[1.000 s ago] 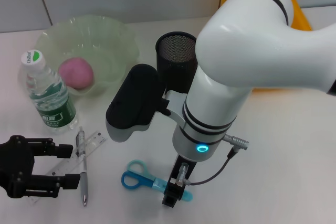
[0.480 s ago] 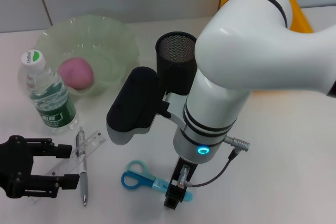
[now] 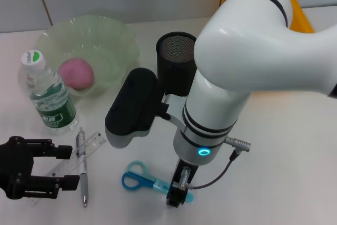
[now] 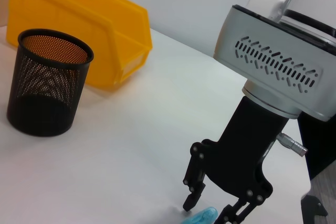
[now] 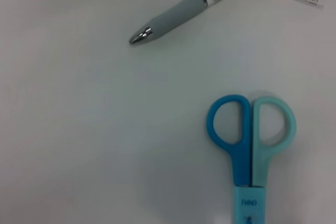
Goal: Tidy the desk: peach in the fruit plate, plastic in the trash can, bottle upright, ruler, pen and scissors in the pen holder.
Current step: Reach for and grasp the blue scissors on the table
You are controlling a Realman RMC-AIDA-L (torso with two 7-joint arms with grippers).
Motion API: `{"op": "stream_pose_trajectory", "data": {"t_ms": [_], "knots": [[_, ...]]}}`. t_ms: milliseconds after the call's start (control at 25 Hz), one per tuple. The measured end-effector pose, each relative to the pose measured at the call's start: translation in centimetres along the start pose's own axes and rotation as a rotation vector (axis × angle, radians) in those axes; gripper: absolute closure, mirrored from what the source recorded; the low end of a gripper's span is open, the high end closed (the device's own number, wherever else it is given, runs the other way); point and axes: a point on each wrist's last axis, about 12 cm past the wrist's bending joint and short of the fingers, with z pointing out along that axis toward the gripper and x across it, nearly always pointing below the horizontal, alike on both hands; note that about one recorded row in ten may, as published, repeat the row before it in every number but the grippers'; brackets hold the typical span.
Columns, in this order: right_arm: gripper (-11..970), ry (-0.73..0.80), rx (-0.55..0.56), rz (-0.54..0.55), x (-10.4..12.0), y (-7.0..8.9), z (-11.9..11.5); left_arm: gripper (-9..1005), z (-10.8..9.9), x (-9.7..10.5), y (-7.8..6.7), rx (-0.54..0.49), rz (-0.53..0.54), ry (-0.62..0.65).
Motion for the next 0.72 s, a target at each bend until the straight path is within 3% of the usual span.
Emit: {"op": "stream_pose_trajectory", "data": {"t_ms": [720], "knots": [[554, 0.014, 0.003, -0.003, 0.15, -0.01, 0.18, 240, 0.11, -0.1, 0.04, 0.004, 0.002, -0.004]]}}
